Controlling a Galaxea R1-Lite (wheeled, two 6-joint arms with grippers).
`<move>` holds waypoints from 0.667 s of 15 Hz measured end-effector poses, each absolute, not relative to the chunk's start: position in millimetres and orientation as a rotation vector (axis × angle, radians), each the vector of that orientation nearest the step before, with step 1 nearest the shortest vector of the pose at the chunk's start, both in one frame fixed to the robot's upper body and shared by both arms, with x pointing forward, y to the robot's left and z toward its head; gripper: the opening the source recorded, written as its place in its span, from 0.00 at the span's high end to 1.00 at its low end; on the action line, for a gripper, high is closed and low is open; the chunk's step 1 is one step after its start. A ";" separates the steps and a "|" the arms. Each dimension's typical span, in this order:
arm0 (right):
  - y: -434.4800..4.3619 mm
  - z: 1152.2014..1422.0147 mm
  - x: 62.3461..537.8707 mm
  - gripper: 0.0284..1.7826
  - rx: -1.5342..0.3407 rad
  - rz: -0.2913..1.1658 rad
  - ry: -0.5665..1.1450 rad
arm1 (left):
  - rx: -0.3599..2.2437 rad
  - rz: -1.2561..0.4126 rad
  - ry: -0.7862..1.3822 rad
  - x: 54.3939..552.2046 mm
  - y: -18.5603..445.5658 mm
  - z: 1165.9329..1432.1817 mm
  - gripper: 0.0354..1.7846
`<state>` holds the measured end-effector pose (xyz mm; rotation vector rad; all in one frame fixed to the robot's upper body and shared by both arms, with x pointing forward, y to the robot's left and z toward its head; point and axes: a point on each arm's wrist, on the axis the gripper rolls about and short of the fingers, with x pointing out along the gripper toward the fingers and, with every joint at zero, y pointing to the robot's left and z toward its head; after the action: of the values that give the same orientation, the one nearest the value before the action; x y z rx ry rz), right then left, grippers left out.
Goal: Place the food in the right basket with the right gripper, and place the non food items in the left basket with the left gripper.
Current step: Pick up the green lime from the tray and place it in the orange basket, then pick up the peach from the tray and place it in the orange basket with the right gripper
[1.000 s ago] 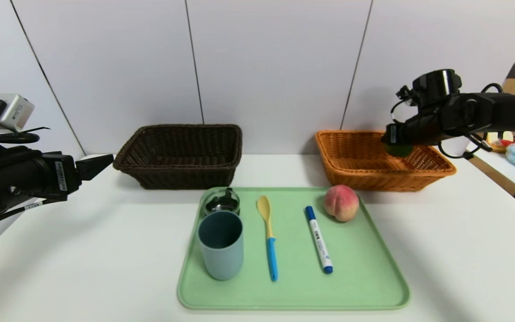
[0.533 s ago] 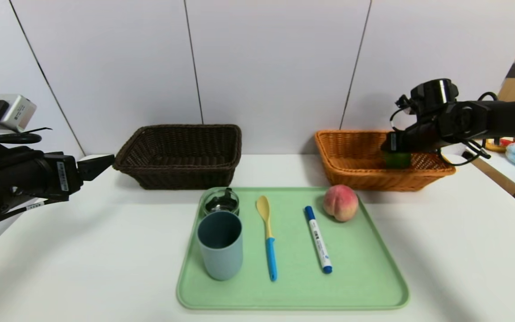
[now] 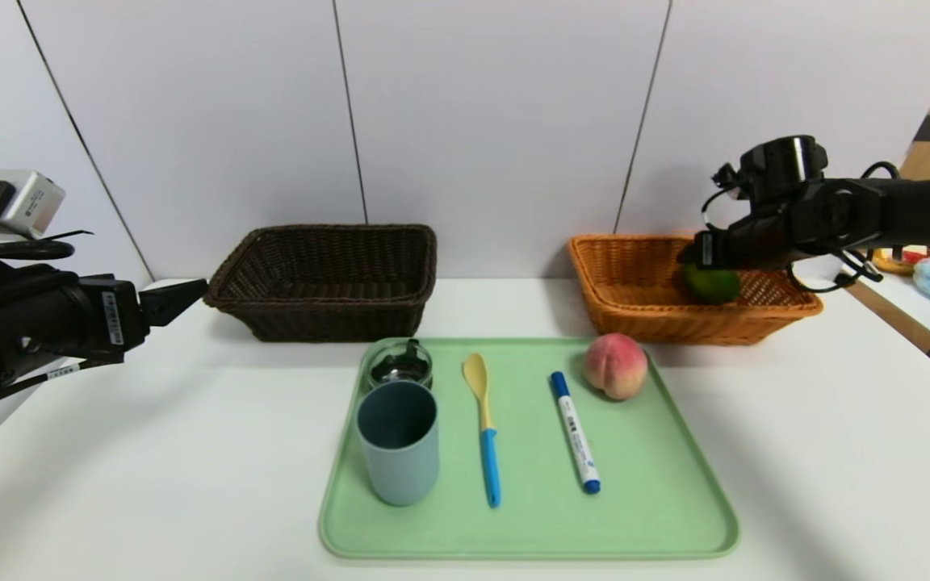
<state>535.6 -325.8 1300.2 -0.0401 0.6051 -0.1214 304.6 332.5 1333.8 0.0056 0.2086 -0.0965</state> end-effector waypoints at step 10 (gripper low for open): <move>-208.9 1406.1 405.2 0.07 0.083 0.141 0.664 | 0.007 -0.097 0.215 303.7 332.4 1331.7 0.06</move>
<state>405.2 -208.9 1406.1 0.0830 0.6641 0.1410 303.7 332.4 1331.7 0.0072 0.2153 -0.0968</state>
